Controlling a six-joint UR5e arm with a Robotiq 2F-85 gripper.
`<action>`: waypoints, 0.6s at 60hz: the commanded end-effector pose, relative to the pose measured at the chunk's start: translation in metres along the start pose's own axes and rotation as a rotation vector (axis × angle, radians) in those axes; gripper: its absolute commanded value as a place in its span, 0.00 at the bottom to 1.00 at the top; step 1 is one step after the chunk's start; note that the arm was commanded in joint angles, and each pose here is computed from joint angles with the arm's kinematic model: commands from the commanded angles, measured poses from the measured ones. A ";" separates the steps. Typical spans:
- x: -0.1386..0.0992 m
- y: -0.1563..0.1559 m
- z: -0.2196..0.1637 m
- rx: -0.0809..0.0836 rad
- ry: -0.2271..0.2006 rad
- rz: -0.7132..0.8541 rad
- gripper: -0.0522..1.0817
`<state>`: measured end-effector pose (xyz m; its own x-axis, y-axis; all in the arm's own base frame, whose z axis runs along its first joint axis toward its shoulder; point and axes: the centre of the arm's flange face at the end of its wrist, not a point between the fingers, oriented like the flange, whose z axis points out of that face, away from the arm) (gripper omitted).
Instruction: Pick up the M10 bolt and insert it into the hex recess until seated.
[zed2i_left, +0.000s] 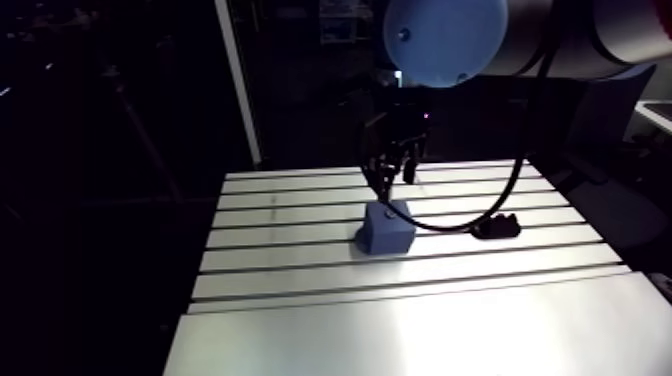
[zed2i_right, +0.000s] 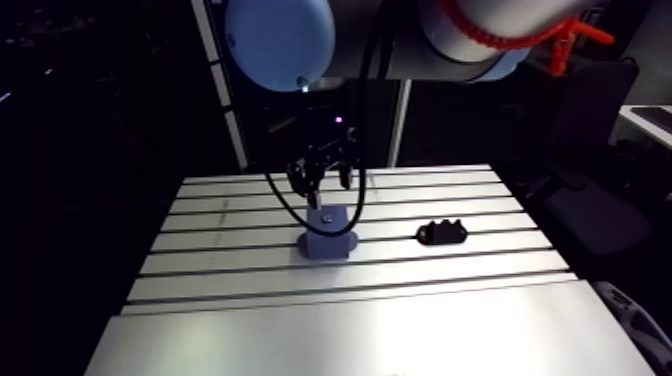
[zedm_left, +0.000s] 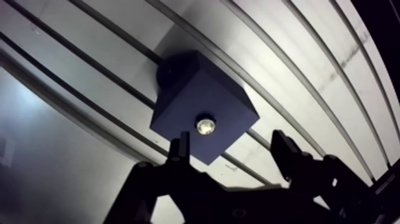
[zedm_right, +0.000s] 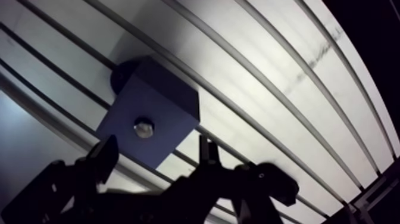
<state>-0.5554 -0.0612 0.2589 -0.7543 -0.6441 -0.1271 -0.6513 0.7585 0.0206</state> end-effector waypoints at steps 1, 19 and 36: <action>-0.001 -0.001 0.000 0.005 0.005 -0.027 0.27; -0.007 -0.007 0.007 -0.015 0.040 -0.050 0.30; -0.018 -0.006 0.003 -0.006 0.085 -0.054 0.35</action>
<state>-0.5432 -0.0600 0.2555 -0.7181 -0.6920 -0.0747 -0.6952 0.7181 0.0309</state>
